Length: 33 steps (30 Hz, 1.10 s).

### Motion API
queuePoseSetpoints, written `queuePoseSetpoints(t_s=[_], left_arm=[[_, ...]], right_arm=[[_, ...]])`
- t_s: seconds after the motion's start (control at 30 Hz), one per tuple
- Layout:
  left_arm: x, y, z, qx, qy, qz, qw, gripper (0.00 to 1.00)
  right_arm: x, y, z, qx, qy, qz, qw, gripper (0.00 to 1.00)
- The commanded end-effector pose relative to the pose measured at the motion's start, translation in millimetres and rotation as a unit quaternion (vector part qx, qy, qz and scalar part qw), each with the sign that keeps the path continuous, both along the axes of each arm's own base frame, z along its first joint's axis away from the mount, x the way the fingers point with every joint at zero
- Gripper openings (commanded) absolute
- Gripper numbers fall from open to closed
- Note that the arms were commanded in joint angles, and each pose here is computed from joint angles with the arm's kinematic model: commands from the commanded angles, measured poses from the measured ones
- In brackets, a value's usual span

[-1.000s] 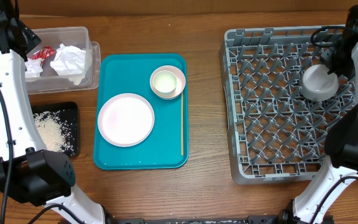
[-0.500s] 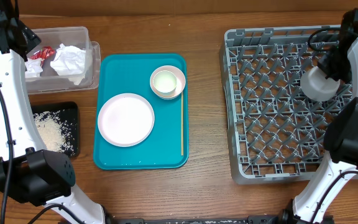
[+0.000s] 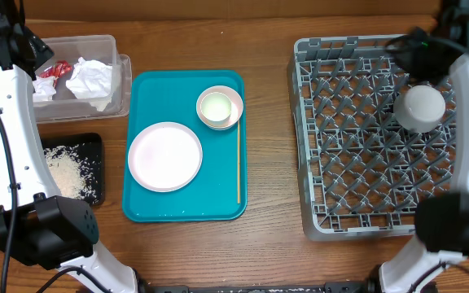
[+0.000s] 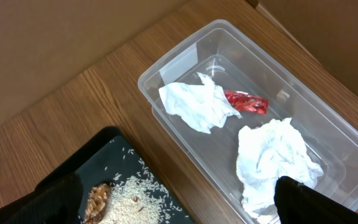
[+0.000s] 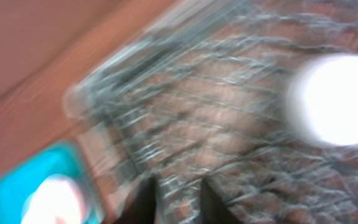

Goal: Sort waste into correct bins and load items into the dishwasher
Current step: 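Move right gripper to the white plate rim and grasp it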

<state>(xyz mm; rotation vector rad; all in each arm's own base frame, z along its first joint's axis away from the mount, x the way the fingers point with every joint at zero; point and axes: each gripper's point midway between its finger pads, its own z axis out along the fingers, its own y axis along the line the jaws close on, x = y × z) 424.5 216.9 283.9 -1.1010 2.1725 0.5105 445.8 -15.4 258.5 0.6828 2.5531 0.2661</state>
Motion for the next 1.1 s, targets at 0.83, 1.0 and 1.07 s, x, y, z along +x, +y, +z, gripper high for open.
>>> queuePoseSetpoints(t_s=[0.83, 1.0, 1.07], left_arm=[[1, -1, 2, -0.001, -0.007, 0.004, 1.000, 1.00], [1, -1, 2, 0.000, -0.007, 0.004, 1.000, 1.00], [1, -1, 2, -0.001, -0.007, 0.004, 1.000, 1.00]], right_arm=[[-142, 408, -201, 0.042, 0.195, 0.235, 0.951, 1.00], [-146, 406, -225, 0.006, 0.200, 0.217, 0.956, 0.90], [-147, 404, -231, 0.000, 0.204, 0.215, 0.955, 0.82]])
